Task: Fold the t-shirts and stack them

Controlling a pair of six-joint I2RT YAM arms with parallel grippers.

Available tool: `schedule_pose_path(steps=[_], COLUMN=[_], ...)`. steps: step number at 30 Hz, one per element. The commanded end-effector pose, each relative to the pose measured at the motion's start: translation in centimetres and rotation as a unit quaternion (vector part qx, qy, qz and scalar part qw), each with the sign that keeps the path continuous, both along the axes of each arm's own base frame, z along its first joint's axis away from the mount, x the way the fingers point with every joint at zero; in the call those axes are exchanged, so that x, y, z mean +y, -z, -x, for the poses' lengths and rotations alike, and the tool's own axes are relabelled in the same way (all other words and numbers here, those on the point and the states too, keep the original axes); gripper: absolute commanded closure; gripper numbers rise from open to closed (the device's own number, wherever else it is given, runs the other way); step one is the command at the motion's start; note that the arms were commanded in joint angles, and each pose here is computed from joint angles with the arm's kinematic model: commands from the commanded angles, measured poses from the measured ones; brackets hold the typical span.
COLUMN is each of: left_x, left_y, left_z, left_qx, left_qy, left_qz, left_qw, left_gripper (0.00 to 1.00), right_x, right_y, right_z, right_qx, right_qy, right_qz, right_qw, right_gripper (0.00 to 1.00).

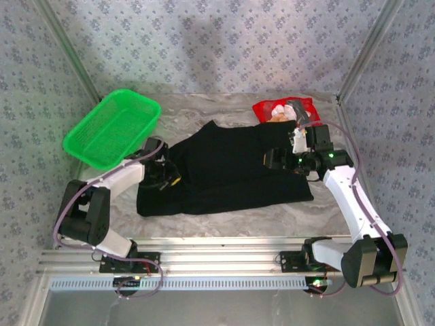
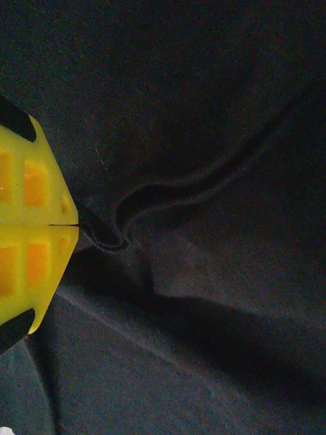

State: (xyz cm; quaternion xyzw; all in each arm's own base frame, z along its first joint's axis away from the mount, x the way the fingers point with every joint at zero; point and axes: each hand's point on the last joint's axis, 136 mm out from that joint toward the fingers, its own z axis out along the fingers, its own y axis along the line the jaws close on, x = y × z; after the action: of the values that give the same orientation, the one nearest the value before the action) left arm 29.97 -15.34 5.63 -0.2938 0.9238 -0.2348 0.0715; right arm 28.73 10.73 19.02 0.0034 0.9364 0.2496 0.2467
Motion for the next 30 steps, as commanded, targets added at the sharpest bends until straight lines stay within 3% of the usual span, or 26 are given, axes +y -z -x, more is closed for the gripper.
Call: schedule_pose_path(steps=[1, 15, 18, 22, 26, 30], left_x=[-0.6, -2.2, -3.5, -3.8, -3.1, -1.5], left_y=[-0.6, -0.9, -1.0, -3.6, -8.9, -11.3], left_z=[-1.4, -7.0, -7.6, -8.6, -9.2, -7.0], left_qx=[-0.011, -0.026, -0.023, -0.060, -0.123, -0.144], left_qy=[0.019, 0.011, 0.022, 0.007, 0.002, 0.001], left_qz=[-0.004, 0.033, 0.057, 0.069, 0.063, 0.038], left_qw=[1.000, 0.999, 0.998, 0.996, 0.990, 0.989], left_gripper=[1.00, 1.00, 0.85, 0.53, 0.41, 0.36], right_x=[-0.6, -0.9, -0.8, -0.7, -1.1, -1.1], right_y=[1.2, 3.5, 4.0, 4.4, 4.9, 5.1], right_z=[0.9, 2.1, 2.2, 2.0, 1.6, -0.3], right_qx=[0.022, 0.043, 0.049, 0.053, 0.063, 0.087], right_qy=[0.004, 0.018, 0.021, 0.025, 0.039, 0.074], right_qz=[0.014, 0.014, 0.007, 0.003, 0.011, 0.002], right_qw=[1.000, 0.999, 0.999, 0.998, 0.997, 0.993], right_gripper=[0.02, 0.00, 0.00, 0.00, 0.00, 0.00])
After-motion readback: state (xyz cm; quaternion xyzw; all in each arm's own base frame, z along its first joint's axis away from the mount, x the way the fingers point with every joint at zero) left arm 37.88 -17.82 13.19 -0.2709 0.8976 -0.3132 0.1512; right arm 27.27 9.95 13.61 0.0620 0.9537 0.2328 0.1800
